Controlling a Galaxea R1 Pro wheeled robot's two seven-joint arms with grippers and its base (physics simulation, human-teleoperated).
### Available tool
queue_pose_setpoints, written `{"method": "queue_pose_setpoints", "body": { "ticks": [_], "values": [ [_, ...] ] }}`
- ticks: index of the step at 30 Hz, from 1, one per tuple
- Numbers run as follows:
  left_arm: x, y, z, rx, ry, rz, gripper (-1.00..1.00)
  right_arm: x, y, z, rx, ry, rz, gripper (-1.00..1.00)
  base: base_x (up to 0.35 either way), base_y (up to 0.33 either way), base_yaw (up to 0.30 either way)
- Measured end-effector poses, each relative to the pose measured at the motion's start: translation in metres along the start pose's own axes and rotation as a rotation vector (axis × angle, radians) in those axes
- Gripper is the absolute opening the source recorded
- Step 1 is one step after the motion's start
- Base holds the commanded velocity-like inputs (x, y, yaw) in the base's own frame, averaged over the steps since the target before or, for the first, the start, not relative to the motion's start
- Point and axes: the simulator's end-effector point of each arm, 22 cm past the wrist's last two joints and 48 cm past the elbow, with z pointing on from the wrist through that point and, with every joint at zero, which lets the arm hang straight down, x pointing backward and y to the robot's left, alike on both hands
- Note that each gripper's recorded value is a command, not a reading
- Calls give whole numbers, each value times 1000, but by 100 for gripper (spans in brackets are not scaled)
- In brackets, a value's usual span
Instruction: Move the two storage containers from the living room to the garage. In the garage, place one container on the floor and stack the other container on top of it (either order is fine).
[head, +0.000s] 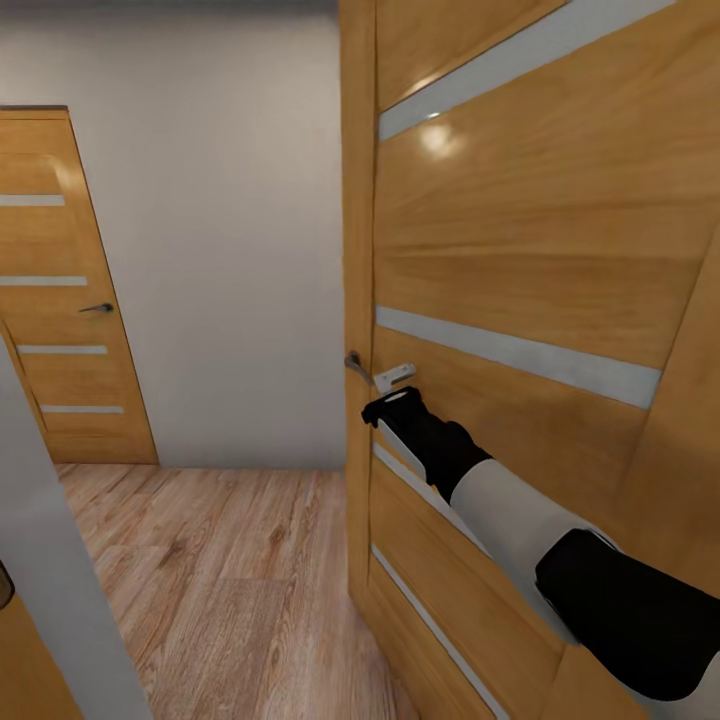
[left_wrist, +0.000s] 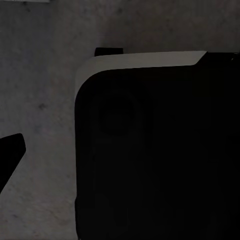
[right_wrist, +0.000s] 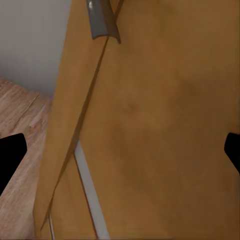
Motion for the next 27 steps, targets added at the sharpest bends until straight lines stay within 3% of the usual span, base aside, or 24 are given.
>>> {"method": "queue_pose_setpoints", "body": {
  "ticks": [7,19,21,27],
  "values": [
    [0,-1,0,1,0,0,100,0,-25,9,46,32,-3,100,0,0,0],
    [0,-1,0,1,0,0,100,0,-28,10,48,33,2,100,0,0,0],
    [0,-1,0,1,0,0,100,-9,-30,7,61,14,-19,100,0,0,0],
    [0,0,0,0,0,0,100,-50,-19,-10,19,-73,6,100,0,0,0]
  ]
}}
